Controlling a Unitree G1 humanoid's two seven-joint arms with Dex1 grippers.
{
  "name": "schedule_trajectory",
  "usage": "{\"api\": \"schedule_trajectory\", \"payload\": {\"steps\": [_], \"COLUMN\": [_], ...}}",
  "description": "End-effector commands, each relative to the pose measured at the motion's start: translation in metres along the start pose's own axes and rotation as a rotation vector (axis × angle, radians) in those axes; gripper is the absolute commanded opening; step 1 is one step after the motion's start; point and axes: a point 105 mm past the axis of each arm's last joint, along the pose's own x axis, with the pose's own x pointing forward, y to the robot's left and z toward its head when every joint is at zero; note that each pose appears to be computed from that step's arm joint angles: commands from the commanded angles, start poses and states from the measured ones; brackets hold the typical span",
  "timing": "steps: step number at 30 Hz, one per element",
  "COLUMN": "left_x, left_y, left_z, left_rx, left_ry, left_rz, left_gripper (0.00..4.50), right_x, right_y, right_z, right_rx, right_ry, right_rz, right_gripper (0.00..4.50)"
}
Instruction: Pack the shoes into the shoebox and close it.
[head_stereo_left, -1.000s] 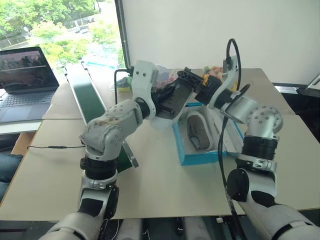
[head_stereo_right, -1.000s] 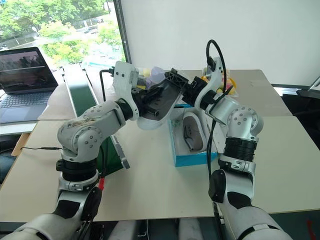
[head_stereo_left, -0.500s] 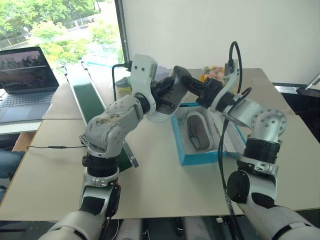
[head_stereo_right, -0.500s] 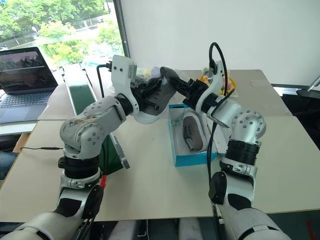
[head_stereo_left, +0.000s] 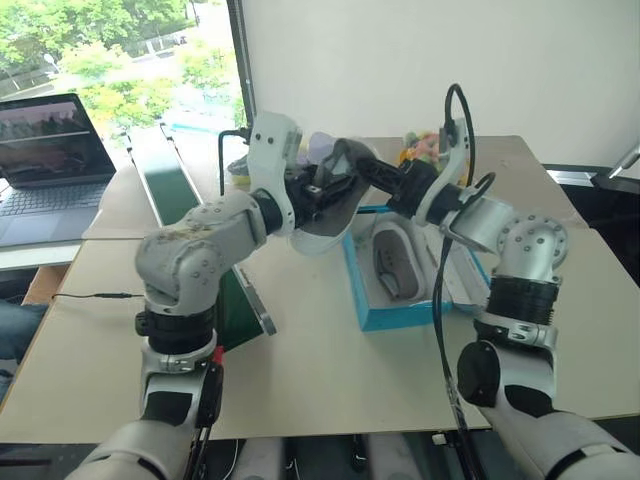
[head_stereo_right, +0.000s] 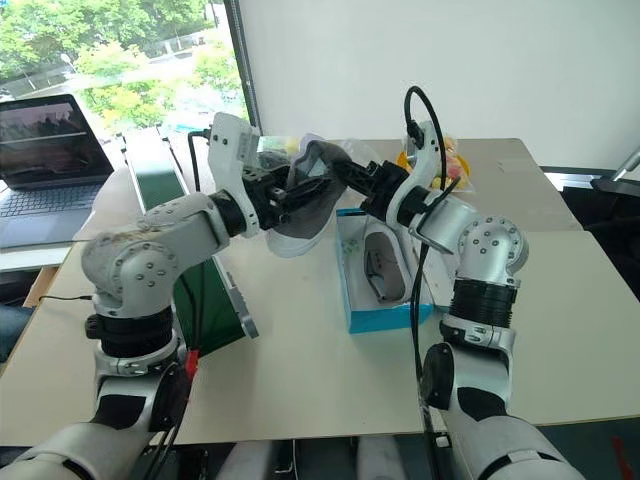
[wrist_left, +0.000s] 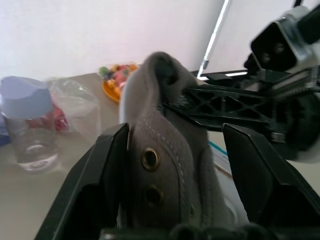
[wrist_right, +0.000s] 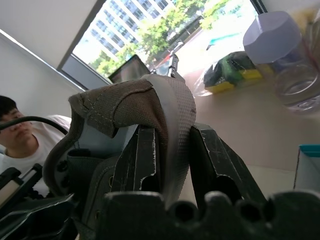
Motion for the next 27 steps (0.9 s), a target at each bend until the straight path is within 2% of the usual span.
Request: {"api": "schedule_trajectory", "payload": {"steps": [1,4,8,15,21,27], "left_x": [-0.022,-0.031,-0.032,-0.03,-0.045,-0.048], "left_y": [-0.004,-0.006,-0.015,-0.022,-0.025,-0.022], "left_z": [0.015,0.004,-0.012,-0.025,-0.043,-0.045], "left_rx": [0.039,0.096,0.174,0.244,0.309,0.332], "left_ry": [-0.031,0.03,0.08,0.101,0.213,0.232], "left_rz": [-0.055,-0.078,-0.117,-0.145,-0.217,-0.228], "left_gripper": [3.05,3.05,3.05,3.05,3.05,3.05], "right_x": [-0.012,-0.019,-0.022,-0.027,-0.032,-0.033], "right_y": [0.007,0.006,-0.004,-0.043,-0.055,-0.061], "right_z": [0.047,0.065,0.069,0.023,0.009,-0.006], "right_rx": [-0.209,-0.358,-0.426,-0.432,-0.454,-0.447], "right_ry": [-0.09,-0.058,0.019,0.23,0.313,0.393], "right_rz": [-0.028,-0.067,-0.117,-0.179,-0.191,-0.185], "right_gripper": [0.45,0.45,0.45,0.45,0.45,0.45]}}
